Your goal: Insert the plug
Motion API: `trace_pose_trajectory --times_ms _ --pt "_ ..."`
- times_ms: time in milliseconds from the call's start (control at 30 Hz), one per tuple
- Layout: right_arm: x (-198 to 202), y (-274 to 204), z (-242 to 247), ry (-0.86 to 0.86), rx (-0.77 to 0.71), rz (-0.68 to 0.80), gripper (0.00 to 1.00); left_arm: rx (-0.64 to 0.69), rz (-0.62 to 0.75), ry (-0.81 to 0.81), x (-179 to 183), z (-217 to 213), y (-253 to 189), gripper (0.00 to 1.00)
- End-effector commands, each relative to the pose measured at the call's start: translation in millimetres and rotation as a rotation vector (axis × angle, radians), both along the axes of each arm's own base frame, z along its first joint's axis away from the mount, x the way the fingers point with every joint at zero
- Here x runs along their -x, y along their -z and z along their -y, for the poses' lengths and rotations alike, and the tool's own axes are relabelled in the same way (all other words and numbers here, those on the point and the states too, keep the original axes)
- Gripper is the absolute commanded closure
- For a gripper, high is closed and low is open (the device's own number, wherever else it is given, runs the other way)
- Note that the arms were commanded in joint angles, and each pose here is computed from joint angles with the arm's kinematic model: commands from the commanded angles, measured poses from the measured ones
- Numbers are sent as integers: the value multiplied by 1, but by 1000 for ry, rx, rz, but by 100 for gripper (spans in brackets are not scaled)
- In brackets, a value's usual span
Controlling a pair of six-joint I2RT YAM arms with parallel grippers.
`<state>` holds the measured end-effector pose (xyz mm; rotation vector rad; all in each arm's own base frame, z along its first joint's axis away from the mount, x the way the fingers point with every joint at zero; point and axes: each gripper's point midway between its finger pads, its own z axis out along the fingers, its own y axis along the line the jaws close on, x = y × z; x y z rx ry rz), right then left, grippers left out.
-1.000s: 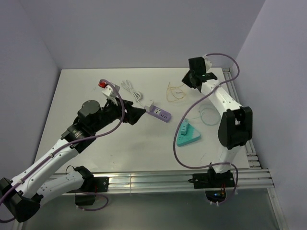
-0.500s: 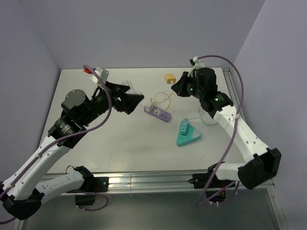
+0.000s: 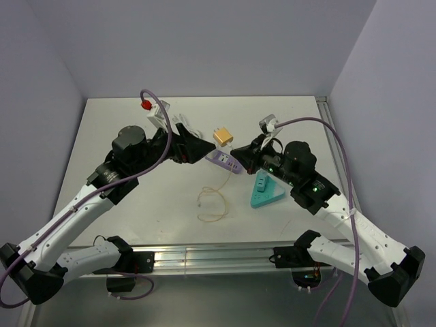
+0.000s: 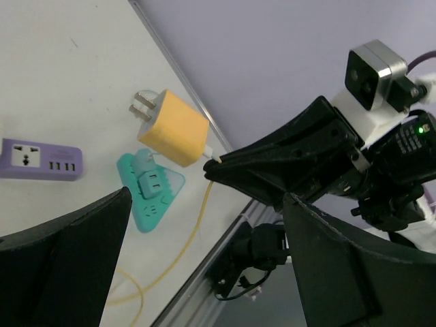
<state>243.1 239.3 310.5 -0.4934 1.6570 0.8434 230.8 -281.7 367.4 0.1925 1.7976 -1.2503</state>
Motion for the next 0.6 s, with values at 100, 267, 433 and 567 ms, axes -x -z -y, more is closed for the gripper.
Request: trace_pose_trajectory --times_ms 100,267,433,567 --pt "14 -48 -5 -4 -96 174 100 151 -71 31 3 9 -15 4" --pt "24 -49 -14 -48 -92 179 100 150 -104 48 0 16 -10 5" --pt "33 -50 -20 -90 -95 182 100 174 -99 62 1 18 -12 7" --pt "41 -54 -22 -116 -110 204 100 180 -98 72 1 16 -11 9"
